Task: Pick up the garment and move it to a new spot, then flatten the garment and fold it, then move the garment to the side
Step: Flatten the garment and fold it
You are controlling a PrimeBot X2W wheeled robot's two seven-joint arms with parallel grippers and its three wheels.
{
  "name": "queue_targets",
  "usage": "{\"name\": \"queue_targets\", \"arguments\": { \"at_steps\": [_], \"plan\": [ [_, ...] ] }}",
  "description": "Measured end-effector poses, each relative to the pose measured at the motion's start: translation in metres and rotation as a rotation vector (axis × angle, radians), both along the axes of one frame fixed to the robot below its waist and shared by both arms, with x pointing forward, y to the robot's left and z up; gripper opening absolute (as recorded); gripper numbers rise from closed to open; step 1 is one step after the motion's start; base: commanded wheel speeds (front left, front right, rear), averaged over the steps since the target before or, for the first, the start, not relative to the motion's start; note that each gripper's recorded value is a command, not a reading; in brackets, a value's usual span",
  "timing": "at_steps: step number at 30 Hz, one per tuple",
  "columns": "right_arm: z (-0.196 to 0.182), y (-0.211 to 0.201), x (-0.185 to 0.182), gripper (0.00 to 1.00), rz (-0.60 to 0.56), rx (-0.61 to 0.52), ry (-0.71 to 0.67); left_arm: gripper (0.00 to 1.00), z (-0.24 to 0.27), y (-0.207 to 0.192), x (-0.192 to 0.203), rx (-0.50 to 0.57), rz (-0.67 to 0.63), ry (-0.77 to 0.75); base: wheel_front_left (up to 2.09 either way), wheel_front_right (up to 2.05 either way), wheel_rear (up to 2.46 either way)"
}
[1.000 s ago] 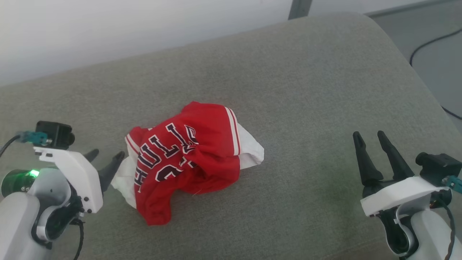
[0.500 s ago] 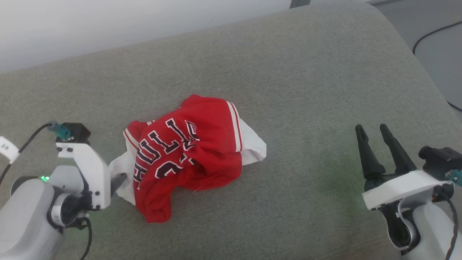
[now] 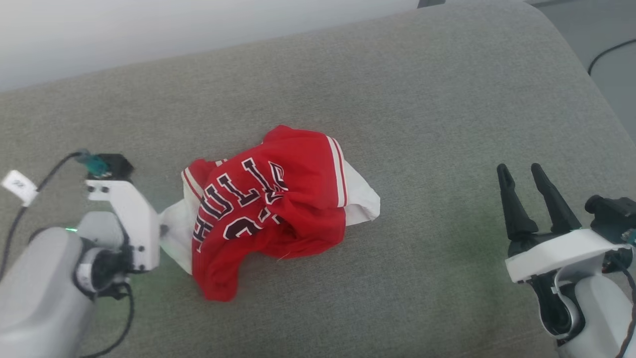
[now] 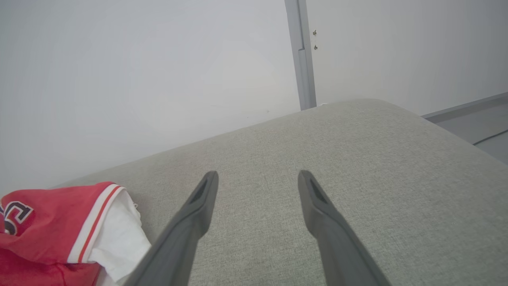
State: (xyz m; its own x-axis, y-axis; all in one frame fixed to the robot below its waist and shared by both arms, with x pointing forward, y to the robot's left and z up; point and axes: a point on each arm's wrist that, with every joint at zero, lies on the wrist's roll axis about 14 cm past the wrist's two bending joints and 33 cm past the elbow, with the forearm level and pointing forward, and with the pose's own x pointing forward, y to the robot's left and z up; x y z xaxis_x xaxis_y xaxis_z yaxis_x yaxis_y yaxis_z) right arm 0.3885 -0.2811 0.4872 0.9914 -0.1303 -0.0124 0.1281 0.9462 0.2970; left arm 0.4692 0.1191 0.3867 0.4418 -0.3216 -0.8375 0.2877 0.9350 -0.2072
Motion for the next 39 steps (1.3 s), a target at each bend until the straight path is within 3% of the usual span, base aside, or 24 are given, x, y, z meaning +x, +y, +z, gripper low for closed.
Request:
{"name": "queue_targets", "arguments": {
  "at_steps": [9,19,29,31,33,39],
  "plan": [
    [-0.001,0.010,0.009,1.00,0.036,-0.002,-0.004,0.00,0.044,0.074,0.014,0.063,0.145,-0.149,0.00,0.00,0.00],
    [-0.001,0.023,0.017,1.00,0.076,0.003,-0.008,0.00,0.046,0.154,-0.014,0.169,0.339,-0.144,0.00,0.00,0.00],
    [-0.006,0.033,0.024,1.00,0.109,-0.001,0.004,0.00,-0.001,0.154,-0.044,0.106,0.435,-0.030,0.00,0.00,0.00],
    [-0.006,0.035,0.025,1.00,0.118,0.001,0.006,0.44,-0.002,0.155,-0.045,0.096,0.447,-0.043,0.00,0.00,0.00],
    [-0.006,0.037,0.027,1.00,0.129,-0.001,0.006,1.00,0.000,0.156,-0.045,0.080,0.465,-0.065,0.00,0.00,0.00],
    [-0.007,0.053,0.031,1.00,0.188,-0.002,0.017,1.00,0.025,0.156,-0.036,0.022,0.477,-0.232,0.00,0.00,0.00]
  ]
}}
